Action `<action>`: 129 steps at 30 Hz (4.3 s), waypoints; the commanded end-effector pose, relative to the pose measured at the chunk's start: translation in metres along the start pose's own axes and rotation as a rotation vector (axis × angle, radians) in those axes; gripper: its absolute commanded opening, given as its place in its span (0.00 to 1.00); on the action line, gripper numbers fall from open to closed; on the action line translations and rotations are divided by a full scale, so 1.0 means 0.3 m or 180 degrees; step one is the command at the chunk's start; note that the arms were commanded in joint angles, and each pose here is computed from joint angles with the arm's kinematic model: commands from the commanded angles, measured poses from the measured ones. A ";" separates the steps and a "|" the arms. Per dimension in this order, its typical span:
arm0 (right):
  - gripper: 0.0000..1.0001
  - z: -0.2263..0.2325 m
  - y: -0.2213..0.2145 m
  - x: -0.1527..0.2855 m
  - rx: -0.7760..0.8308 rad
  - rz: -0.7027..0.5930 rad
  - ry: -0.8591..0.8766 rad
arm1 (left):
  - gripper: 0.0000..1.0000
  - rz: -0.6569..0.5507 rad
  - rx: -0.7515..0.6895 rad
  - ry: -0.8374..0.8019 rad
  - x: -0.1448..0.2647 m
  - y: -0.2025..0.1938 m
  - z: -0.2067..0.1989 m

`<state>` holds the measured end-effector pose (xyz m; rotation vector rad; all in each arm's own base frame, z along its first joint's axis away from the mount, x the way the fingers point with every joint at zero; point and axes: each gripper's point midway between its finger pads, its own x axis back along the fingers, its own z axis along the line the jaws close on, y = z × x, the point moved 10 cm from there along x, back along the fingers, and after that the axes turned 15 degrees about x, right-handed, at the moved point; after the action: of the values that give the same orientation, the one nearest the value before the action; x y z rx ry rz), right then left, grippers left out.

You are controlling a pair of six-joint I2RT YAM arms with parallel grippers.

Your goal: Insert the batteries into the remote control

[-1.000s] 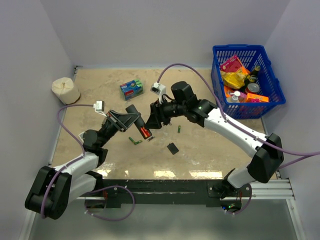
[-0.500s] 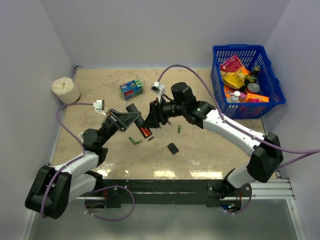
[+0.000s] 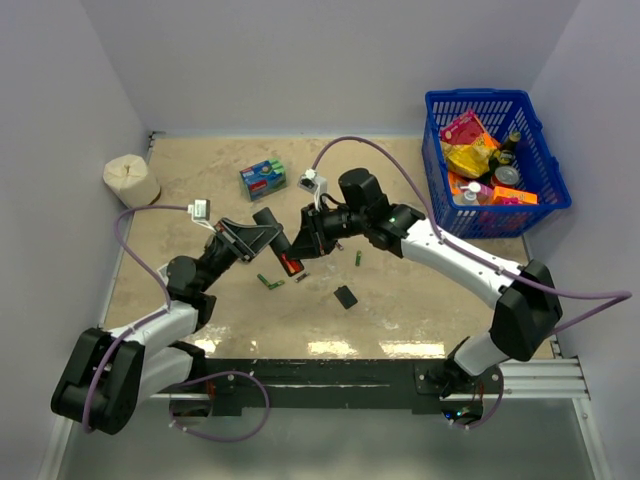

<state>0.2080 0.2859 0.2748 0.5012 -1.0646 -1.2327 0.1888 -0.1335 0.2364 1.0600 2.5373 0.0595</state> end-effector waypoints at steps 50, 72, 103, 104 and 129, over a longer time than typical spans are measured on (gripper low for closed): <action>0.54 -0.137 -0.500 0.029 0.0060 0.1596 -0.2483 | 0.00 -0.0743 -0.0815 0.1635 0.116 0.045 0.093; 0.46 -0.166 -0.589 -0.051 0.0068 0.2101 -0.2633 | 0.00 -0.0685 -0.0765 0.1569 0.124 0.032 0.096; 0.26 -0.174 -0.671 -0.080 -0.0237 0.2411 -0.2526 | 0.00 -0.0578 -0.0696 0.1488 0.123 0.020 0.110; 0.24 -0.175 -0.666 -0.073 -0.0196 0.2414 -0.2569 | 0.00 -0.0569 -0.0676 0.1462 0.122 0.018 0.111; 0.18 0.102 -0.158 0.022 0.0540 0.0625 -0.2107 | 0.00 -0.0412 -0.0419 0.0750 0.101 -0.018 0.147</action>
<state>0.1596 0.2639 0.2191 -0.0258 -1.7584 -1.0695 0.1829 -0.1194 0.1687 0.9357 2.8643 0.3662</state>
